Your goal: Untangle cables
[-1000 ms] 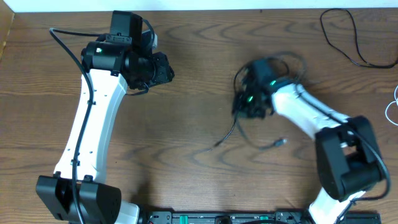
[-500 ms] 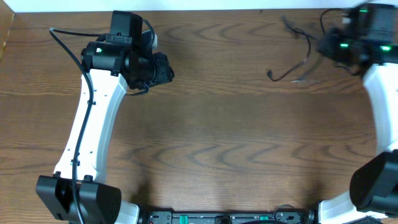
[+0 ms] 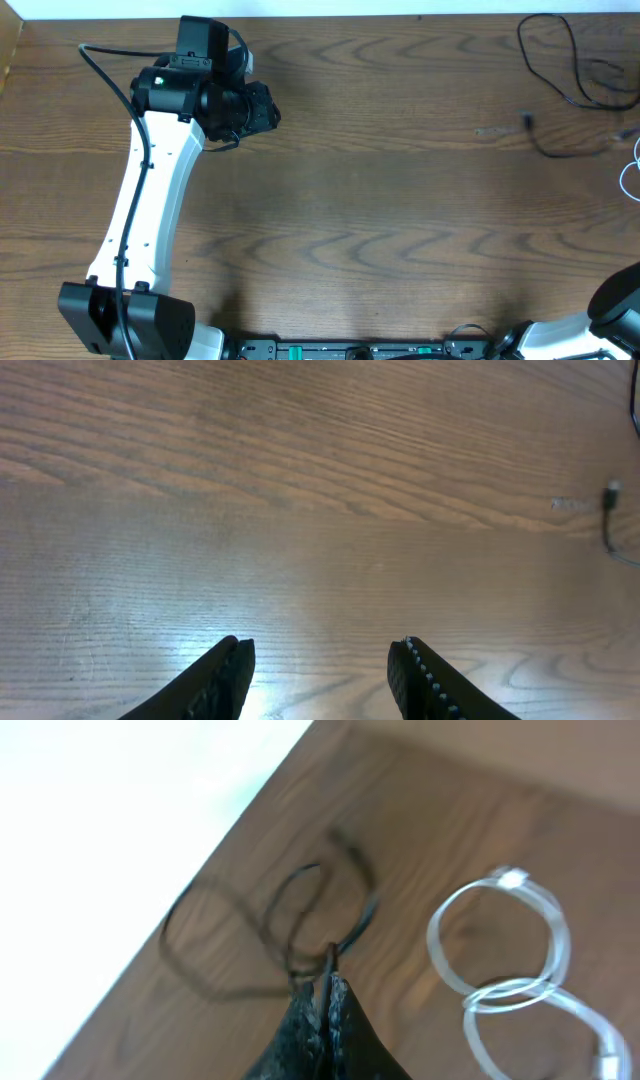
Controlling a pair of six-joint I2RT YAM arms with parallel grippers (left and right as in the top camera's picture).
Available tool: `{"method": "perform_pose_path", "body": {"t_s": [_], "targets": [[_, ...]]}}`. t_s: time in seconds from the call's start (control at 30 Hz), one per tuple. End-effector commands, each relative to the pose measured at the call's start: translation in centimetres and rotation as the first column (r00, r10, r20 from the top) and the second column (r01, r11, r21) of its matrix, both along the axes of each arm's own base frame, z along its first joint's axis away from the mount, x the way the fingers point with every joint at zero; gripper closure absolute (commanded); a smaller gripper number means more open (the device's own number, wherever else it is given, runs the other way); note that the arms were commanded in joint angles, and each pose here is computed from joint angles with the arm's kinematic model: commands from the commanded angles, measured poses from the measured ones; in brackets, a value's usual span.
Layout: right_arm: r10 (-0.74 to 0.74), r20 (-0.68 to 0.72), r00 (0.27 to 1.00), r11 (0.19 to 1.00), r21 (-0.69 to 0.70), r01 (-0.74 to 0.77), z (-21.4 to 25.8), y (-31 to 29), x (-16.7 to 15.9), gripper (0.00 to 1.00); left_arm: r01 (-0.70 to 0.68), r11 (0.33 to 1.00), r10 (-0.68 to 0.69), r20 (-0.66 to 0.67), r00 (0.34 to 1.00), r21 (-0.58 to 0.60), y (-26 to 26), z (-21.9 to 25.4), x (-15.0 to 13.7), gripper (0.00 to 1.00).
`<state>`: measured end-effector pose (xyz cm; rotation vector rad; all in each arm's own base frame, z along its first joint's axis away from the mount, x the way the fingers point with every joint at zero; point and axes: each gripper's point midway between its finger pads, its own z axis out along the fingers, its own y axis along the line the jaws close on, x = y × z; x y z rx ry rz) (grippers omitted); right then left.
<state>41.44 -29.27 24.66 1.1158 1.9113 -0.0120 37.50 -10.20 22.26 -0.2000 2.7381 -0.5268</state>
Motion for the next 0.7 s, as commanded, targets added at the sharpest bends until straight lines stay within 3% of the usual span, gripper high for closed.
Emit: {"method": "perform_pose_path", "body": {"t_s": [0.0, 0.17, 0.2, 0.23, 0.27, 0.3, 0.33, 0.53, 0.67], "targets": [[-0.133, 0.010, 0.991, 0.990, -0.037, 0.133, 0.8, -2.6, -1.4, 0.99, 0.021, 1.000, -0.021, -0.008, 1.000, 0.002, -0.1, -0.5, 0.0, 0.51], [-0.128, -0.006, 0.992, 0.991, -0.036, 0.128, -0.4, -2.6, -0.6, 0.98, 0.021, 1.000, -0.021, -0.002, 1.000, 0.001, -0.1, -0.4, 0.1, 0.51], [-0.115, -0.014, 0.993, 0.993, -0.026, 0.114, -1.0, -2.3, -0.1, 0.87, 0.021, 1.000, -0.021, -0.001, 1.000, 0.001, -0.1, -0.4, 0.1, 0.51], [-0.106, -0.022, 0.994, 0.994, -0.020, 0.105, -1.5, -2.1, 0.2, 0.70, 0.021, 1.000, -0.021, -0.001, 1.000, 0.001, -0.1, -0.4, 0.1, 0.51], [-0.098, -0.035, 0.995, 0.995, -0.013, 0.098, -2.2, -1.8, 0.5, 0.34, 0.021, 1.000, -0.021, -0.001, 1.000, 0.001, -0.1, -0.4, 0.1, 0.51], [-0.087, -0.054, 0.995, 0.996, -0.001, 0.087, -3.0, -1.4, 0.9, 0.05, 0.021, 1.000, -0.021, -0.001, 1.000, 0.001, -0.1, -0.4, 0.1, 0.51], [-0.078, -0.068, 0.995, 0.997, 0.008, 0.079, -3.6, -1.0, 1.1, 0.01, 0.021, 1.000, -0.021, -0.001, 1.000, 0.001, -0.1, -0.4, 0.1, 0.51], [0.008, -0.107, 0.994, 0.999, 0.047, -0.003, -4.3, 2.8, 2.3, 0.01, 0.029, 1.000, -0.029, 0.002, 1.000, 0.004, -0.1, -0.4, 0.1, 0.51], [0.175, -0.069, 0.982, 0.980, 0.110, -0.167, -2.9, 7.4, 3.2, 0.01, 0.060, 0.998, -0.060, 0.035, 0.998, 0.015, -0.2, -0.2, 0.5, 0.52]]}}
